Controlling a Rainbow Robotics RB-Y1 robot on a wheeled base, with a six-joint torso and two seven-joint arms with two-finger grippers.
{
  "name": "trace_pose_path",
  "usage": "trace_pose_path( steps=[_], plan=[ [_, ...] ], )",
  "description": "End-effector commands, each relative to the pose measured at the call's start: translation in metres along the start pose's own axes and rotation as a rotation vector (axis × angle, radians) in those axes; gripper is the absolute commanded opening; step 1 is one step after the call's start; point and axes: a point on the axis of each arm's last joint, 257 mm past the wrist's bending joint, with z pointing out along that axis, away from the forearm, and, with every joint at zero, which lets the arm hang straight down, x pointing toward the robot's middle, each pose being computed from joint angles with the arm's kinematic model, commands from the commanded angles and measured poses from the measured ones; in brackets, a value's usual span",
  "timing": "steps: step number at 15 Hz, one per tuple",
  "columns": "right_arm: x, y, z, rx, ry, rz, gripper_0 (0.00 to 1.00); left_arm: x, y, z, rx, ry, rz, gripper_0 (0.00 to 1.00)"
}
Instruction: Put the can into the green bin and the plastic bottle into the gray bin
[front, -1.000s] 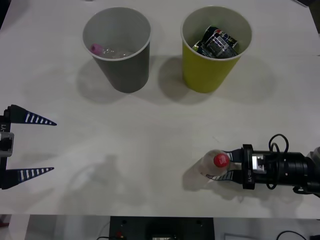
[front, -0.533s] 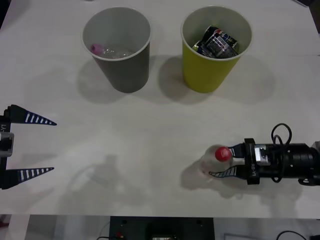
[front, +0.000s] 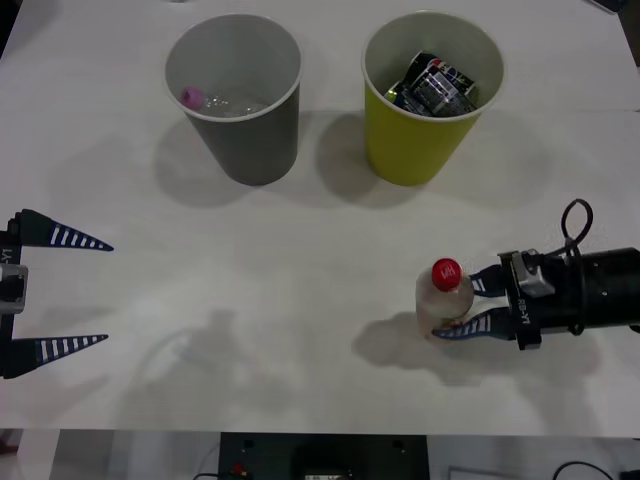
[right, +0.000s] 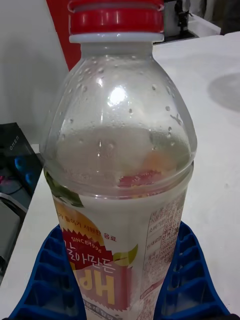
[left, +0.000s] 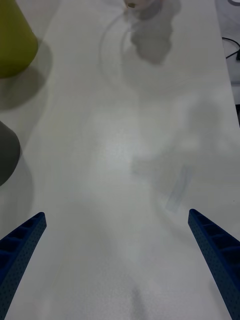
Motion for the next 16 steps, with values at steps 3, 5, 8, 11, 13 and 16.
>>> trace_pose_path(
  steps=[3, 5, 8, 11, 13, 16],
  plan=[
    [-0.025, -0.011, -0.006, 0.046, 0.121, 0.091, 0.00, 0.000, 0.000, 0.000, 0.000, 0.000, 0.000, 0.98],
    [-0.041, -0.014, -0.005, 0.078, 0.154, 0.152, 0.00, 0.000, 0.000, 0.000, 0.000, 0.000, 0.000, 0.98],
    [-0.064, -0.016, -0.003, 0.118, 0.213, 0.228, 0.00, 0.000, 0.000, 0.000, 0.000, 0.000, 0.000, 0.98],
    [-0.094, -0.013, -0.001, 0.162, 0.236, 0.302, 0.00, 0.000, 0.000, 0.000, 0.000, 0.000, 0.000, 0.98],
    [-0.117, -0.012, -0.001, 0.176, 0.244, 0.356, 0.00, 0.000, 0.000, 0.000, 0.000, 0.000, 0.000, 0.98],
    [-0.144, -0.015, -0.005, 0.203, 0.269, 0.411, 0.00, 0.000, 0.000, 0.000, 0.000, 0.000, 0.000, 0.98]
  ],
)
